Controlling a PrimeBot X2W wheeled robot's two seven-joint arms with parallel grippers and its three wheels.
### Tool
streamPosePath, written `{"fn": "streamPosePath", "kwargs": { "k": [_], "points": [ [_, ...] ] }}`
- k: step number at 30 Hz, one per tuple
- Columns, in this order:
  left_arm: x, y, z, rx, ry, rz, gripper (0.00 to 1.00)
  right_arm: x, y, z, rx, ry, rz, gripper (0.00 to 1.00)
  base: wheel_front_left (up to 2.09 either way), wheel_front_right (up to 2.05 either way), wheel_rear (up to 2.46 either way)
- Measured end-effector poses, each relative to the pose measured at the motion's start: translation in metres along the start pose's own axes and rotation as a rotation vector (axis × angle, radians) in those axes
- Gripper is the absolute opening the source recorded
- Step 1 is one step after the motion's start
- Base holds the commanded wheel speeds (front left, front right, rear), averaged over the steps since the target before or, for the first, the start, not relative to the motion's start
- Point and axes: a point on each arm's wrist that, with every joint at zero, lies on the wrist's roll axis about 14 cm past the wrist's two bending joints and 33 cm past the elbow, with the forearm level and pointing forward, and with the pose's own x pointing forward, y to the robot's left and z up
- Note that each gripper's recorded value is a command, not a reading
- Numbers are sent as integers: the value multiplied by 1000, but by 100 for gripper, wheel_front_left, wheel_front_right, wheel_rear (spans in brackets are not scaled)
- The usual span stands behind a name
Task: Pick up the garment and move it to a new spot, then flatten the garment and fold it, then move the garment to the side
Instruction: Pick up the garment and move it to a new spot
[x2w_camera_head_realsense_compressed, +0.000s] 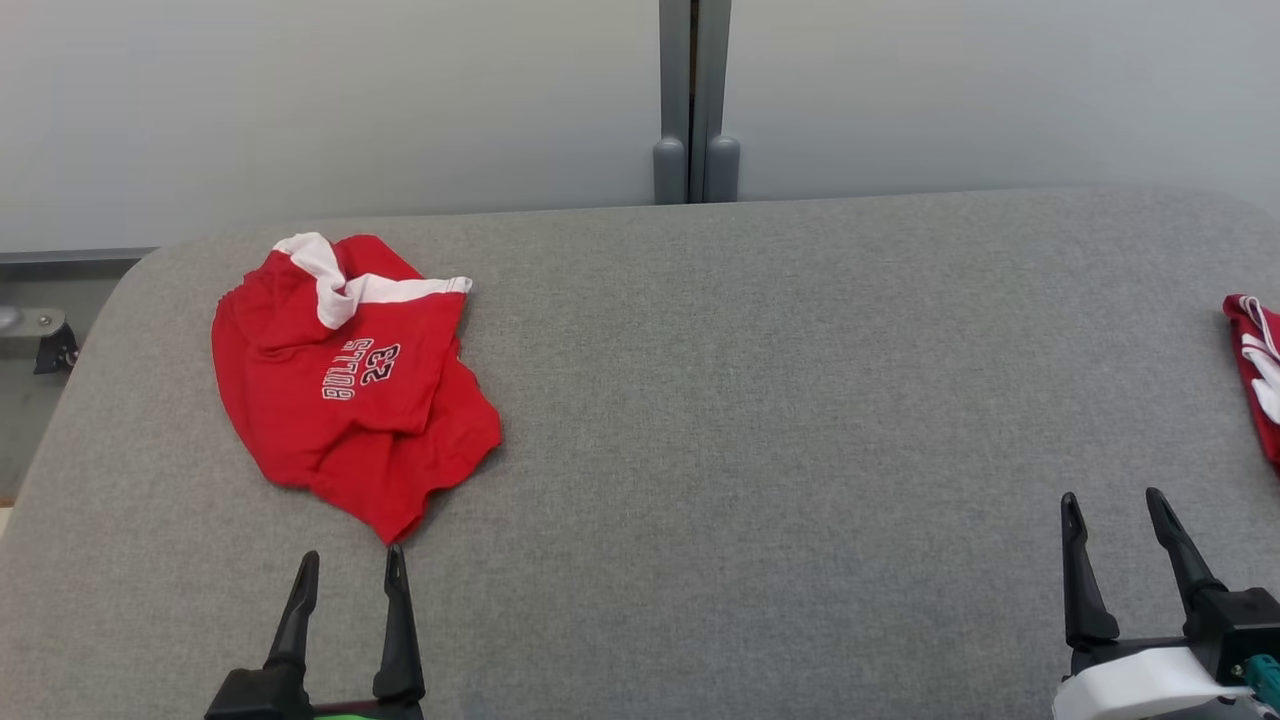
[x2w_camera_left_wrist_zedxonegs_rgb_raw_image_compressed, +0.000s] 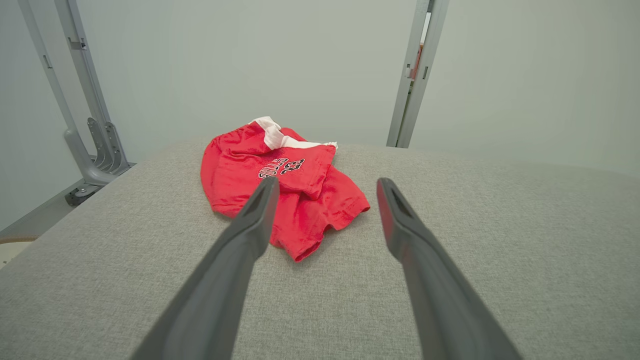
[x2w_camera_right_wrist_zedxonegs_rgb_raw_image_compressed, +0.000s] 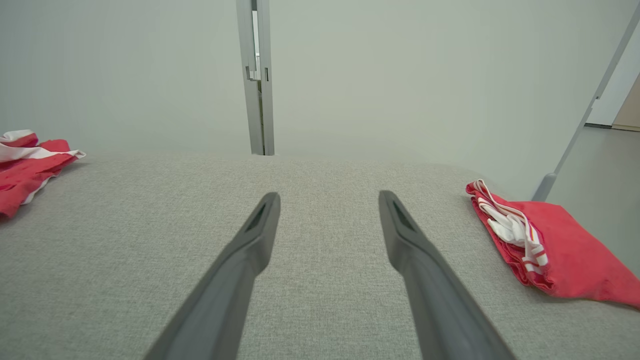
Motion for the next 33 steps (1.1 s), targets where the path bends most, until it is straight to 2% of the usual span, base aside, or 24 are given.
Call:
{"fn": "streamPosePath", "kwargs": {
  "k": [10,20,28,33],
  "points": [
    [-8,13,5,1,-17,51,100,13,19,-2,12,2,60,100,0,0,0],
    [-44,63,12,4,-35,242,100,40,86,2,39,-15,256,100,0,0,0],
    [-68,86,15,2,-45,349,100,48,126,-2,58,-2,369,100,0,0,0],
    [-58,81,17,2,-47,325,100,51,127,-5,65,3,368,100,0,0,0]
  ]
}}
